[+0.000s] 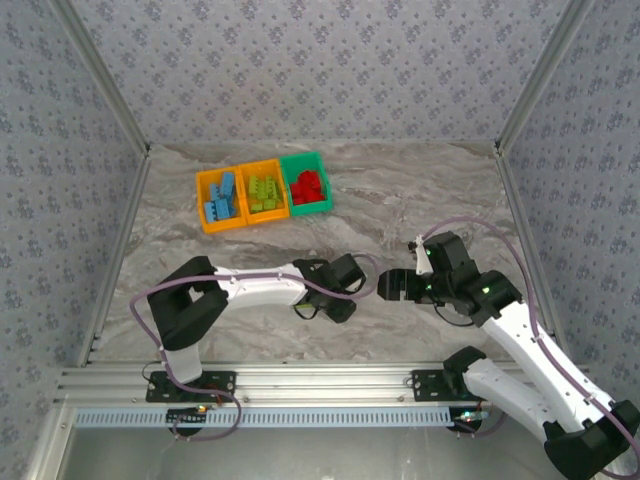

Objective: Sort the legos into containers by color

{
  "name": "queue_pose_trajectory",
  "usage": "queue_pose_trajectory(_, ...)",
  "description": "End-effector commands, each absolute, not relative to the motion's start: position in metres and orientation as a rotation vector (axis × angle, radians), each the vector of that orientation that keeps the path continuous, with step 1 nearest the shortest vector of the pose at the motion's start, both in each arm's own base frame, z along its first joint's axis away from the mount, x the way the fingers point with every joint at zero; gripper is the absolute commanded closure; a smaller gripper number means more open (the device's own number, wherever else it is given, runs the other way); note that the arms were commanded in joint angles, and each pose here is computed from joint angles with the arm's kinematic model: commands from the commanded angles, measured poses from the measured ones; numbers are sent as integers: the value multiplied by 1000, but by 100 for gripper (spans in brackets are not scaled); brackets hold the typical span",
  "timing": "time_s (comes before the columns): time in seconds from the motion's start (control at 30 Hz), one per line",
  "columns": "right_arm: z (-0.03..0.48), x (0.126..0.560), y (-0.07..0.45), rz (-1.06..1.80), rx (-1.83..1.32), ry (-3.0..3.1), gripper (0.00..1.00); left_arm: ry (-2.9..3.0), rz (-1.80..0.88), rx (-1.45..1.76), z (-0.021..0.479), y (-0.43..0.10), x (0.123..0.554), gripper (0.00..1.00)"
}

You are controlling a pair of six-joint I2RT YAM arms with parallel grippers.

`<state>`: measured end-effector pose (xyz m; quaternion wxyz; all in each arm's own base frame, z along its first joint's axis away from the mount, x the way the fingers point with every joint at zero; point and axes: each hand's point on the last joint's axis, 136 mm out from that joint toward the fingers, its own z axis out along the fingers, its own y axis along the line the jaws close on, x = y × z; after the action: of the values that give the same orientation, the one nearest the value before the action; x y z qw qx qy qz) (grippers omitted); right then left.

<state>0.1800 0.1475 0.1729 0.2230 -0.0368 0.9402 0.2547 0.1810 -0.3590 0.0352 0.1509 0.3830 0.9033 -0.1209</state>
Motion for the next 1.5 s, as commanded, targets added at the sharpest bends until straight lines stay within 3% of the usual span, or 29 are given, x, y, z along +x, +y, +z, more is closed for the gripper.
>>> queue_pose_trajectory(0.0, 176, 174, 147, 737, -78, 2603, 15, 2606, -346, 1110, 30, -356, 176, 61)
queue_pose_trajectory(0.1, 181, 176, 147, 737, -78, 2590, 14, 2565, -404, 1056, 48, -356, 184, 67)
queue_pose_trajectory(0.27, 193, 178, 147, 756, -70, 2540, 14, 2459, -454, 876, 107, -334, 229, 68)
queue_pose_trajectory(0.43, 197, 177, 145, 761, -60, 2521, 14, 2371, -329, 570, 162, -252, 314, 68)
queue_pose_trajectory(0.67, 197, 177, 150, 807, -46, 2513, 15, 2314, -105, 34, 179, -99, 428, 69)
queue_pose_trajectory(0.87, 198, 175, 150, 812, -39, 2520, 15, 2350, -115, -95, 167, -54, 481, 67)
queue_pose_trajectory(1.03, 197, 172, 149, 813, -27, 2531, 15, 2391, -132, -97, 157, -52, 493, 62)
queue_pose_trajectory(1.27, 198, 175, 151, 831, -11, 2518, 15, 2362, -175, -69, 169, -56, 486, 46)
queue_pose_trajectory(1.47, 188, 183, 157, 790, -22, 2549, 16, 2277, -310, -52, 216, -70, 454, 47)
